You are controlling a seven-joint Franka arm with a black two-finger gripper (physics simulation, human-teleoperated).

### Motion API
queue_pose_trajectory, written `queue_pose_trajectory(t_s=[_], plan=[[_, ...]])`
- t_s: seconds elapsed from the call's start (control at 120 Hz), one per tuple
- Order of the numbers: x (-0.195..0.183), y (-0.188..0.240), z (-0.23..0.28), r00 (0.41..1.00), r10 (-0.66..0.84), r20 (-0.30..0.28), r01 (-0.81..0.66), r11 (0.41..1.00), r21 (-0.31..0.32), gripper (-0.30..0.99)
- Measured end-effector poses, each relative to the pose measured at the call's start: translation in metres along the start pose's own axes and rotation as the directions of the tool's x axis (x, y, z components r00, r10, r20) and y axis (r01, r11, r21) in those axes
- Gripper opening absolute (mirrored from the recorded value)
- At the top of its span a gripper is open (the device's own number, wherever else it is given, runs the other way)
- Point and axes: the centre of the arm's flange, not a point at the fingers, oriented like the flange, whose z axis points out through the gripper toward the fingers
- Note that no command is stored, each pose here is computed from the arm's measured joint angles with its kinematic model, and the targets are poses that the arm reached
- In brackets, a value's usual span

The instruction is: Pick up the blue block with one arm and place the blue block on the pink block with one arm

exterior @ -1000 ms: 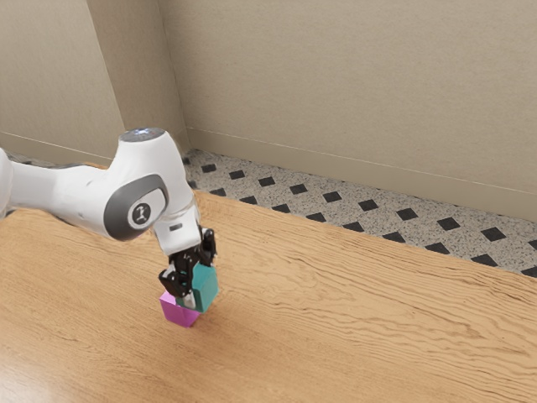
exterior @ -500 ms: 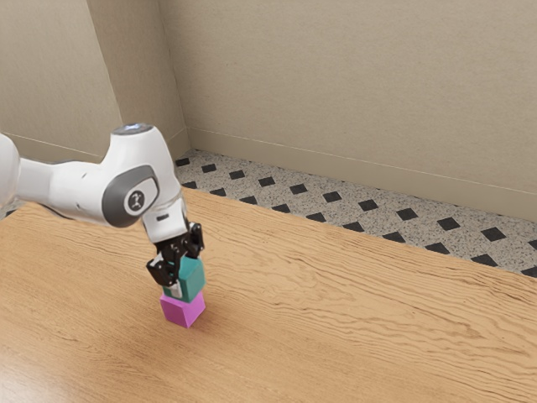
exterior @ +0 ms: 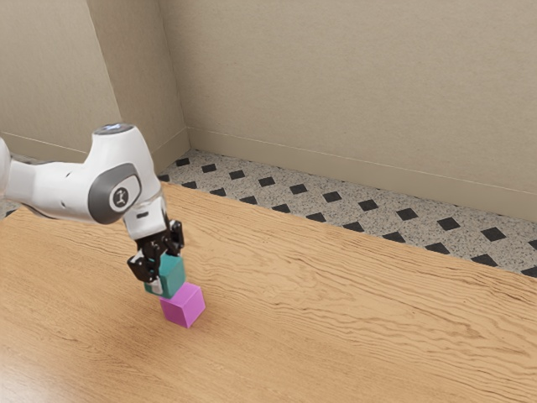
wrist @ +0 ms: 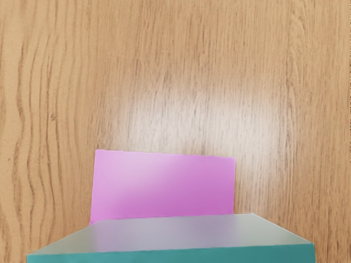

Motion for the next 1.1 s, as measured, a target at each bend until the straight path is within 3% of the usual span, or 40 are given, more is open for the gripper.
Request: queue_pose_trajectory(t_s=[0.45, 0.792, 1.1], plan=[[-0.007, 0.000, 0.000, 1.000, 0.014, -0.007, -0.014, 1.000, 0.001, 0.35], [0.012, -0.002, 0.000, 0.998, 0.060, -0.012, -0.060, 0.998, 0.003, 0.35], [0.044, -0.002, -0.009, 0.993, 0.120, -0.015, -0.120, 0.993, 0.012, 0.60]])
